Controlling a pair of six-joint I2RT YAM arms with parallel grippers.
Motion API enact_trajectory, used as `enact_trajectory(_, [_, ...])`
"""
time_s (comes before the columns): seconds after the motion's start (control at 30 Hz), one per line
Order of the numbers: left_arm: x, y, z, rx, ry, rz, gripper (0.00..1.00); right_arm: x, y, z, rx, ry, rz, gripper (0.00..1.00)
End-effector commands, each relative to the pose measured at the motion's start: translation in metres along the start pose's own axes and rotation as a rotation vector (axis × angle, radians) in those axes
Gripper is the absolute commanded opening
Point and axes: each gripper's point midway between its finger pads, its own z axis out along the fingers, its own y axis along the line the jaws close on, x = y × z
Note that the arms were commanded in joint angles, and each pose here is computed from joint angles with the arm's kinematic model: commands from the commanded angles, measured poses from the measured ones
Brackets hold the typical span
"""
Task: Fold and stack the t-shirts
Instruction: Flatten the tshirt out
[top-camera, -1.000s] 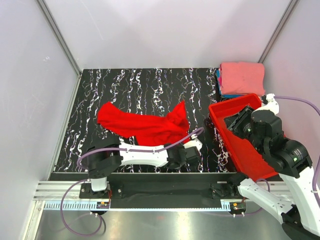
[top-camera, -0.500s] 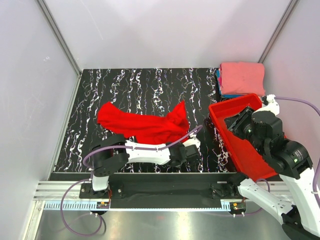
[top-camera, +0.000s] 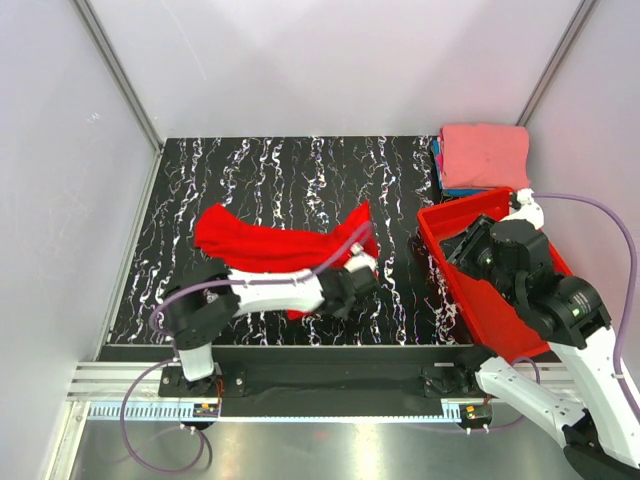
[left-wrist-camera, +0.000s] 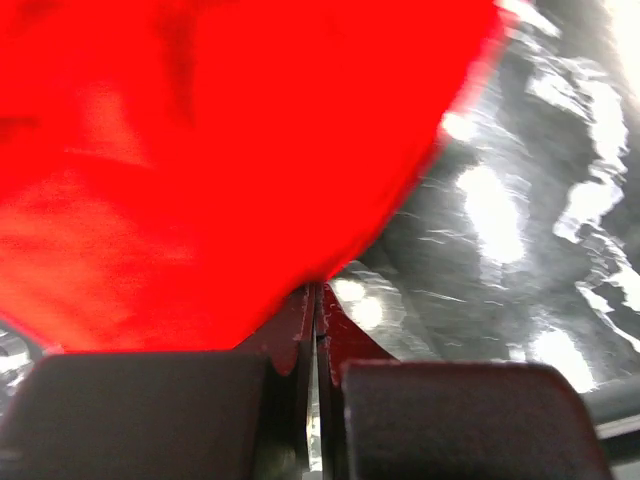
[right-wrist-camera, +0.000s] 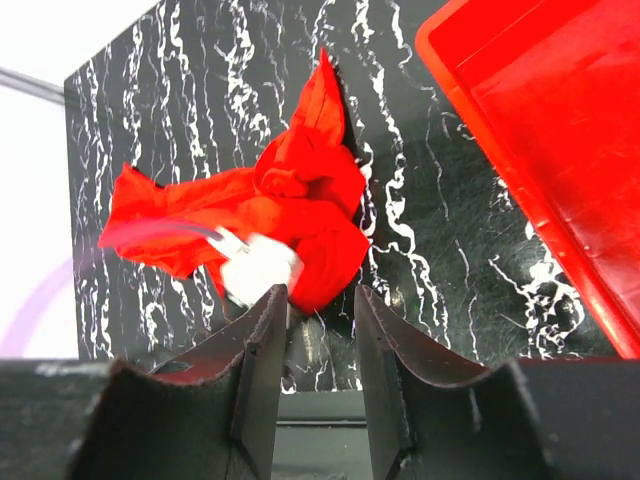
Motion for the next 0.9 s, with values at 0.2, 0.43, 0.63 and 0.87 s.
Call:
enact_trajectory(0.2, [-0.134, 0.138, -0.139, 0.220, -0.346, -0.548, 0.00, 0.058, 0.030, 0.059, -0.156, 0.178, -0.068, 0.43])
enact_trajectory(0.43, [-0.180, 0.293, -0.210, 0.250, -0.631, -0.959, 0.00, 0.116, 0.040, 0.136, -0.168, 0.356, -0.154, 0.46])
enact_trajectory(0.63, [-0.169, 0.339, -0.200, 0.201, -0.622, -1.046, 0.00, 0.161, 0.036, 0.168, -0.171, 0.455, -0.176, 0.46])
enact_trajectory(0.87, [-0.154, 0.373, -0.193, 0.099, -0.629, -1.067, 0.00, 0.242, 0.031, 0.180, -0.025, 0.627, -0.225, 0.50])
